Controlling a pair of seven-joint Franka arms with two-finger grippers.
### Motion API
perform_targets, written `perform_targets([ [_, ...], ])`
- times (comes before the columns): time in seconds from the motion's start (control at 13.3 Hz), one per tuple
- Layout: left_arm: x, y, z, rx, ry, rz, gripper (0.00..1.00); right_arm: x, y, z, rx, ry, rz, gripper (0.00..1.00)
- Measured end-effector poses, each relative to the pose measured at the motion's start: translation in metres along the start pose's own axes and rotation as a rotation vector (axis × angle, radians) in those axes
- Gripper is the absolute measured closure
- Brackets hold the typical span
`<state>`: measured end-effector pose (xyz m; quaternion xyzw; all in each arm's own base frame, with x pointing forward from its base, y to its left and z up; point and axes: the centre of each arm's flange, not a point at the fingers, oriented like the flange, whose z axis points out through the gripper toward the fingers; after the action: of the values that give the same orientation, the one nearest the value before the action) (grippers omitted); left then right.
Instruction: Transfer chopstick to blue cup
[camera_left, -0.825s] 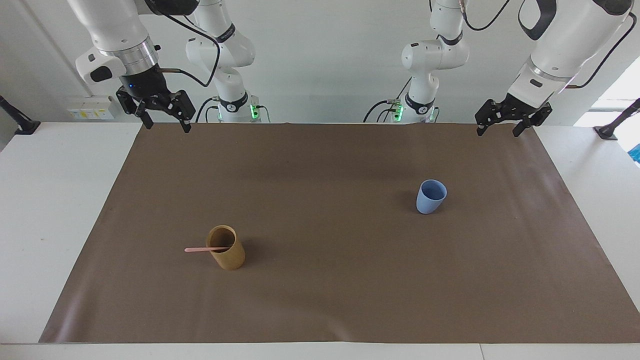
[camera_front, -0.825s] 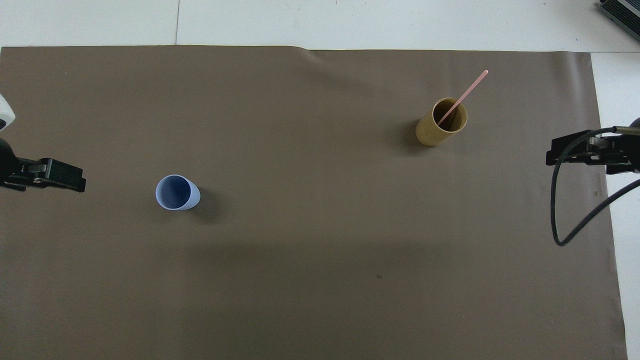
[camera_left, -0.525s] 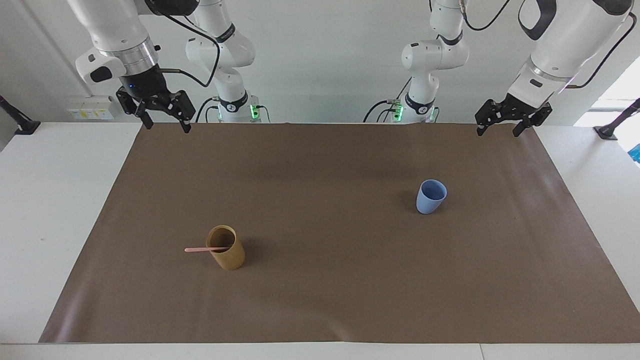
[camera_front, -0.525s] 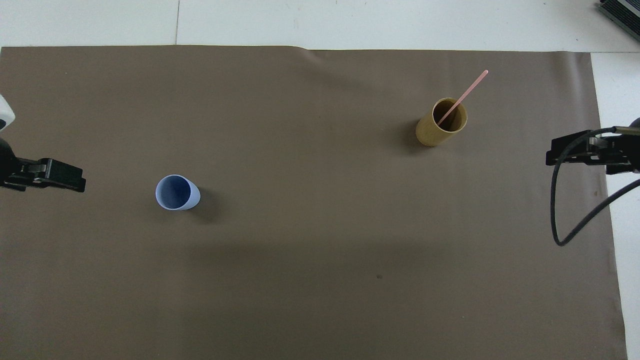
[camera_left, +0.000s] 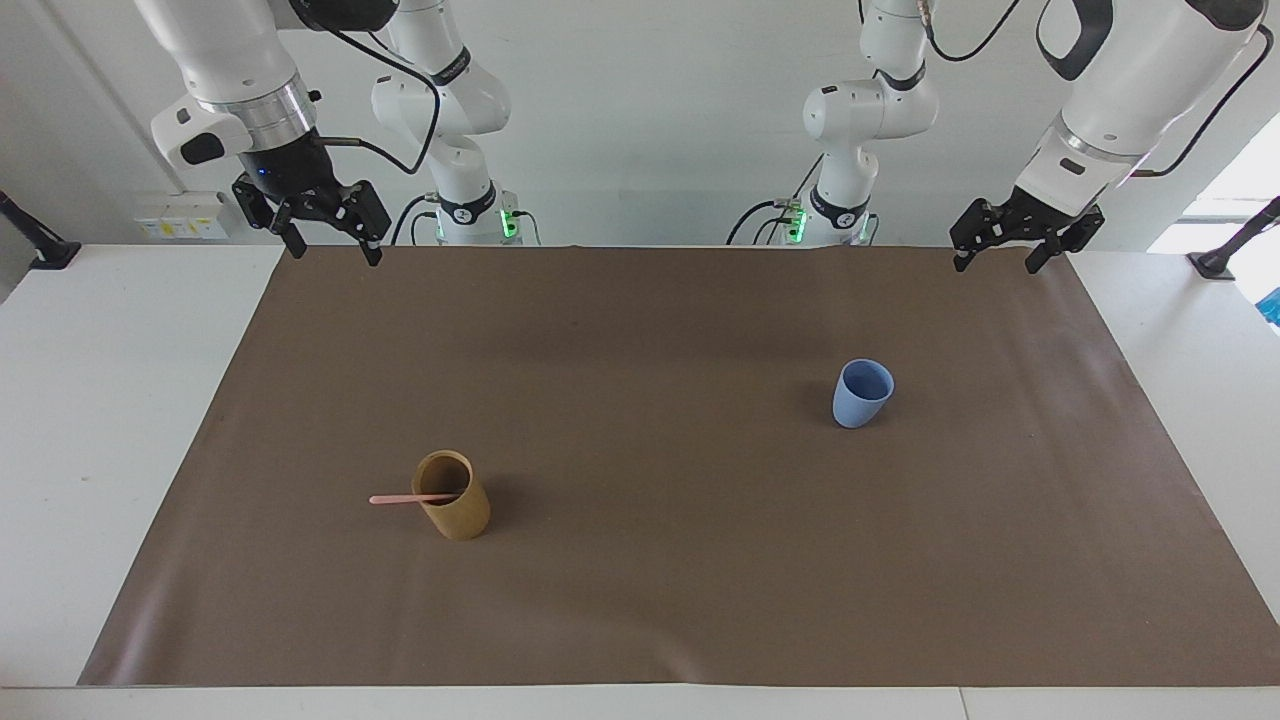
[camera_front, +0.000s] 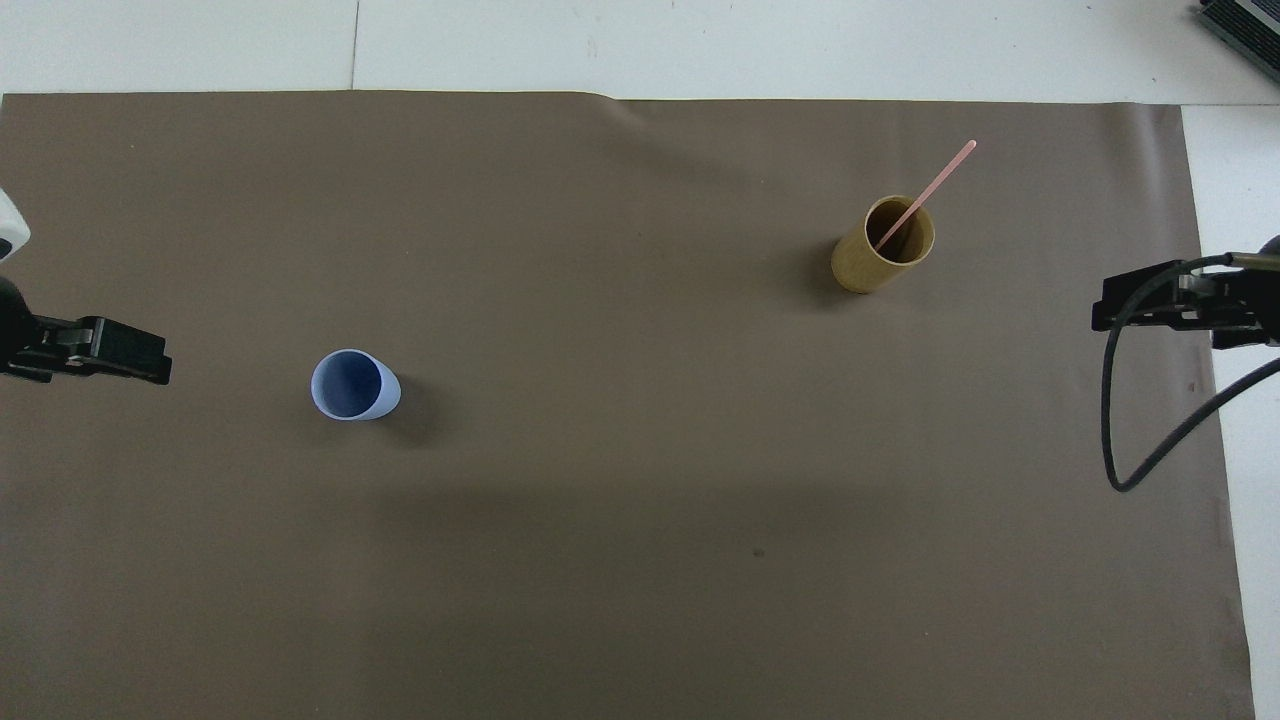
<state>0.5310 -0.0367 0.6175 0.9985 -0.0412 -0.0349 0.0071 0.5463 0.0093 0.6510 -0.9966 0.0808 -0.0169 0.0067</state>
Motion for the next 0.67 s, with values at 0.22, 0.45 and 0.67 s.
perform_targets([
  [0.22,0.0000,0.0001,0.0000,0.000,0.000,0.000,0.00,0.0000,0.0000,0.0000,0.000,0.000,0.000,0.00],
  [0.45,0.0014,0.0019,-0.0024,0.001,0.016,0.003,0.00,0.0000,0.0000,0.0000,0.000,0.000,0.000,0.00],
  [0.67,0.0035,-0.0006,-0.0086,0.001,0.049,-0.002,0.00,0.0000,0.0000,0.0000,0.000,0.000,0.000,0.00],
])
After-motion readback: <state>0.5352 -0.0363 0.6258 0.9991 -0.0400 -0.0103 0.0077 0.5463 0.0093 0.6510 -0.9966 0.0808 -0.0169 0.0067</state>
